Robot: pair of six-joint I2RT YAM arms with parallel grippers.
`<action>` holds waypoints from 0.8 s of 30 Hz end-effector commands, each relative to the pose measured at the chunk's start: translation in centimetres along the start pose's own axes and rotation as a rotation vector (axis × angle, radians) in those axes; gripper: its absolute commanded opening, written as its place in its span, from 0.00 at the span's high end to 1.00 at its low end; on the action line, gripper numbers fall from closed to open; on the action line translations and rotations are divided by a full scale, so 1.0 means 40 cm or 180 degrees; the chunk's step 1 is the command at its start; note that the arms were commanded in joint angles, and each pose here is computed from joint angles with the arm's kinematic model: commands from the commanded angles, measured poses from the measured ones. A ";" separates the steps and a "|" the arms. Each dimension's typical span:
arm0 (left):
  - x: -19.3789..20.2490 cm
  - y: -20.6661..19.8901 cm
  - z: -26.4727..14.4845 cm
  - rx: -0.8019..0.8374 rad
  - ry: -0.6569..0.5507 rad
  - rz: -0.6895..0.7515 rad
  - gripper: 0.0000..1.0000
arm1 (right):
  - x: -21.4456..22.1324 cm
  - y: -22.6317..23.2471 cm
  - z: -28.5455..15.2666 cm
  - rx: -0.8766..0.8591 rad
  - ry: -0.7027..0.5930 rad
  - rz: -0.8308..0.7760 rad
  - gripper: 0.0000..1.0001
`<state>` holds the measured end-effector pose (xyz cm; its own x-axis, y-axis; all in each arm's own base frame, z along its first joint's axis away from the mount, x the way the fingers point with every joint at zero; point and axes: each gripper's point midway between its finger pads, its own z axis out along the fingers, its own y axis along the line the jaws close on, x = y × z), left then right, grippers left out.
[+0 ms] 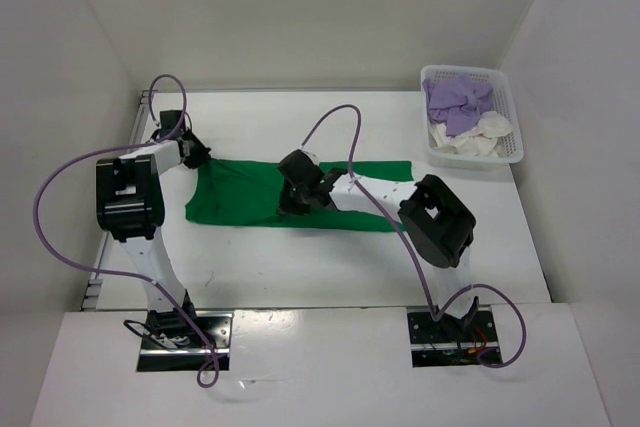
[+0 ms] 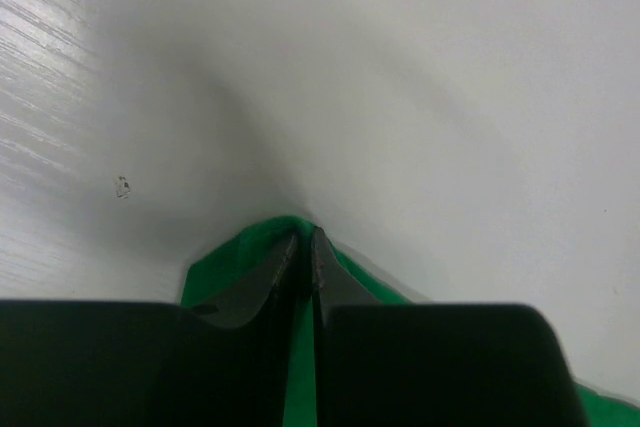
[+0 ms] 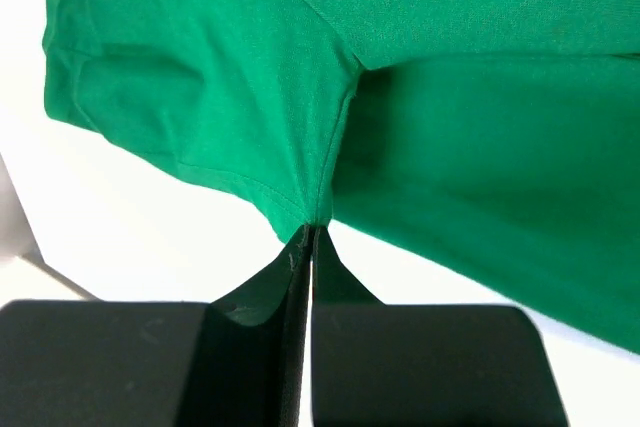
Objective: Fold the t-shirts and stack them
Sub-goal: Fold the other side of the tshirt into a rectangle
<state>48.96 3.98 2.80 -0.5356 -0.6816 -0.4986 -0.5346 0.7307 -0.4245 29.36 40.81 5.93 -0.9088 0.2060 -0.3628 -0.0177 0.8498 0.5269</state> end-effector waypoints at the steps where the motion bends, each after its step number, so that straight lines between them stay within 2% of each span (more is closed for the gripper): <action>1: -0.036 -0.002 0.012 -0.0029 -0.0101 0.0050 0.85 | -0.007 -0.004 -0.031 0.0000 -0.0041 -0.0034 1.00; 6: -0.047 -0.003 0.011 -0.0037 -0.0142 0.0110 0.84 | -0.003 -0.065 0.005 0.0193 -0.0010 -0.0023 0.97; 11: -0.042 0.001 0.011 -0.0055 -0.0118 0.0137 0.71 | -0.008 -0.079 0.022 0.0276 -0.0059 -0.0026 0.97; 12: -0.042 0.001 0.011 -0.0055 -0.0118 0.0137 0.61 | -0.021 -0.089 0.022 0.0291 -0.0077 -0.0039 0.97; 15: -0.068 -0.020 -0.024 0.0004 -0.0201 0.0142 0.43 | -0.040 -0.090 0.024 0.0299 -0.0098 -0.0086 0.93; 16: -0.070 -0.018 -0.047 -0.0026 -0.0210 0.0141 0.33 | -0.032 -0.092 0.022 0.0299 -0.0050 -0.0086 0.84; 17: -0.072 -0.021 -0.059 -0.0012 -0.0230 0.0142 0.30 | -0.035 -0.089 0.020 0.0300 -0.0048 -0.0120 0.78; 19: -0.098 -0.039 -0.112 0.0031 -0.0342 0.0146 0.26 | -0.032 -0.084 0.011 0.0276 -0.0015 -0.0148 0.72; 24: -0.100 -0.058 -0.235 0.0163 -0.0473 0.0091 0.28 | -0.076 -0.036 -0.049 0.0154 -0.0162 -0.0258 0.71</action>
<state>47.22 4.31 8.46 -0.5036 -0.6581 -0.5598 -0.5111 0.7493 -0.4211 30.17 37.49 3.47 -0.9125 0.1623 -0.3755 -0.0164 0.9027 0.4301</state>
